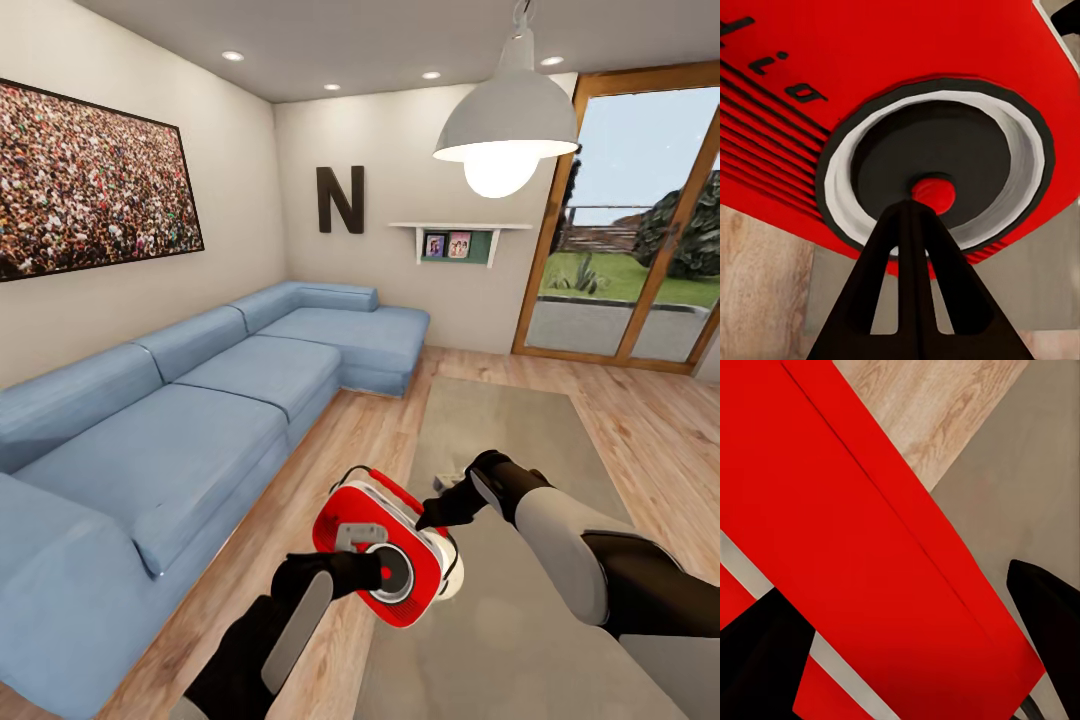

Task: Turn on the radio receiver that's on the table in the living room.

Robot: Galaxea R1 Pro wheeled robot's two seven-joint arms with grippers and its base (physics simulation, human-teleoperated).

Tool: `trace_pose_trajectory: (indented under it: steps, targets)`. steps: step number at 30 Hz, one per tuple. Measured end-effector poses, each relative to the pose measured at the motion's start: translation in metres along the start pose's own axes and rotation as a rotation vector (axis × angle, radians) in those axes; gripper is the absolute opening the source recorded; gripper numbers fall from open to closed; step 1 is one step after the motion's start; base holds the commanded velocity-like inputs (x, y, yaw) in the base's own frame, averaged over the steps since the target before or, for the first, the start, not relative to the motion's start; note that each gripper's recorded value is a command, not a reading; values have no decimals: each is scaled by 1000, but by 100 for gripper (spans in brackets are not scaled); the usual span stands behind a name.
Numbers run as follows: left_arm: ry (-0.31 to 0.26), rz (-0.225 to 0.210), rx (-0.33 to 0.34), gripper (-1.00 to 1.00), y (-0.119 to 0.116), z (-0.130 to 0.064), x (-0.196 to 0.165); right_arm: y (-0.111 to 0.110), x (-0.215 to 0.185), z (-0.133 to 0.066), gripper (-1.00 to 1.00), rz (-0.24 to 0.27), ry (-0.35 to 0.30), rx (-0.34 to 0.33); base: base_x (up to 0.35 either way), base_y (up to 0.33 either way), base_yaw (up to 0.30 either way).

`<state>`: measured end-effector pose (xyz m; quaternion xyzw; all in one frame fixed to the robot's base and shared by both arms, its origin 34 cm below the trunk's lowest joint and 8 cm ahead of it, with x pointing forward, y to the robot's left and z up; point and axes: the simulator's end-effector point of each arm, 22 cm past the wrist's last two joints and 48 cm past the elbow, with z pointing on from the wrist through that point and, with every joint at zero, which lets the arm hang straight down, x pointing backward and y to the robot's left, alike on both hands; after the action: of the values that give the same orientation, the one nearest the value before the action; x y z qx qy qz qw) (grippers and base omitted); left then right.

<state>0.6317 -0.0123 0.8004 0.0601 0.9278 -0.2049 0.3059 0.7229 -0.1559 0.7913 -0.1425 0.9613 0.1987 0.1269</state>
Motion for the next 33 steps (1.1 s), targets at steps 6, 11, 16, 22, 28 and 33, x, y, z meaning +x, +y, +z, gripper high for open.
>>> trace_pose_trajectory:
  steps: [6,11,16,22,28,33]
  targets:
    - [-17,9,1,-100,-1,-2,-13,0,0,0,-100,-1,0,0,0,0,0]
    - [-18,12,13,-100,-4,-2,-15,2,0,1,-100,-2,1,-2,0,0,0]
    - [5,11,24,-100,-4,3,-6,6,-1,2,-100,-6,2,-8,0,0,0]
    - [12,10,25,-100,-4,5,-3,14,-2,4,-100,-11,2,-22,0,0,0]
    - [21,9,21,-100,-2,6,0,16,-2,5,-100,-15,3,-23,0,0,0]
    - [23,9,20,-100,-2,7,1,16,-2,5,-100,-16,5,-25,0,0,0]
